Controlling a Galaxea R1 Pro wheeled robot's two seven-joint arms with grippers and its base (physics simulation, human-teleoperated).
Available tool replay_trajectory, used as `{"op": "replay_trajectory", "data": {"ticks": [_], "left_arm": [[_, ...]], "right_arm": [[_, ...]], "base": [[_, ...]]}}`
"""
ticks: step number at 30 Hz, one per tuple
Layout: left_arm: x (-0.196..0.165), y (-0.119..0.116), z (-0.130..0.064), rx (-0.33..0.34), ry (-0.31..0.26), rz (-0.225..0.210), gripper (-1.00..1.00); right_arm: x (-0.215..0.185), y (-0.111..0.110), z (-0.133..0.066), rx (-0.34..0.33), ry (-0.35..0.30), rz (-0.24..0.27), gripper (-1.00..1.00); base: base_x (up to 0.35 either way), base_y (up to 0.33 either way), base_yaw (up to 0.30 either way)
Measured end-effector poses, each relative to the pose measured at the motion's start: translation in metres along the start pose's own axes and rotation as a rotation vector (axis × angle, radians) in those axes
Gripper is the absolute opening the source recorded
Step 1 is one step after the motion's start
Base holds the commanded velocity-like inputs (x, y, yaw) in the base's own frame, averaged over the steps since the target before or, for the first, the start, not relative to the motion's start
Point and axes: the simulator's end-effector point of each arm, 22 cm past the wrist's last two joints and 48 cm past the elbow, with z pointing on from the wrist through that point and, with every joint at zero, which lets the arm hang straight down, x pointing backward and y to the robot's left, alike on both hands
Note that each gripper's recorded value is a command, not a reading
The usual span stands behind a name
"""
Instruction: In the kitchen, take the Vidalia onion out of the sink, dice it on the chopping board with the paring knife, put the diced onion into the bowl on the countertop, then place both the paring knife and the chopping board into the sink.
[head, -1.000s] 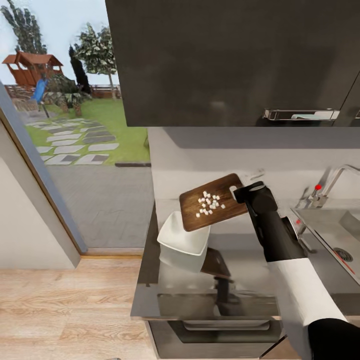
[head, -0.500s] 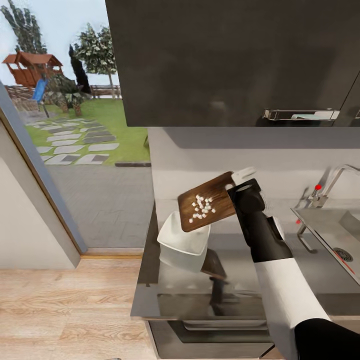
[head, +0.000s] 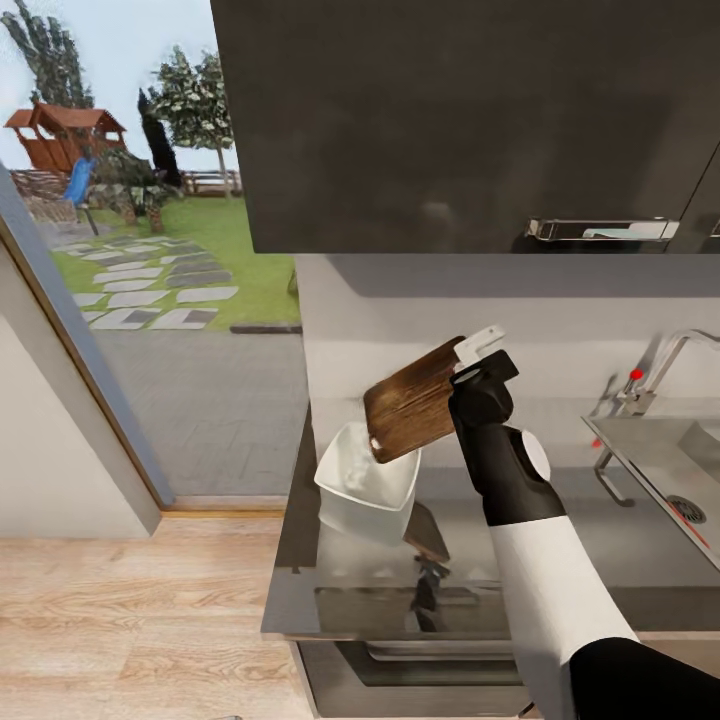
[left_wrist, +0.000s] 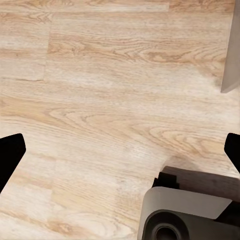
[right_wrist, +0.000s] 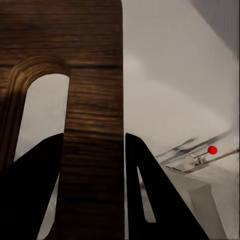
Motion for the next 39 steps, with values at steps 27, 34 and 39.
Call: {"op": "replay_trajectory", "data": {"ticks": [27, 34, 39], "left_arm": [[0.0, 0.0, 0.0, 0.0, 0.001, 0.0, 1.0], [0.002, -0.003, -0.001, 0.004, 0.007, 0.002, 1.0], [0.008, -0.004, -0.001, 0.009, 0.034, 0.012, 1.0]], "right_arm": [[0.06, -0.027, 0.018, -0.322, 0.057, 0.38, -1.0], [0.073, -0.042, 0.026, -0.334, 0.035, 0.42, -1.0], [0.101, -0.052, 0.032, -0.363, 0.055, 0.526, -1.0]], "base": [[0.0, 0.0, 0.0], [0.0, 0.0, 0.0], [0.0, -0.025, 0.0]]}}
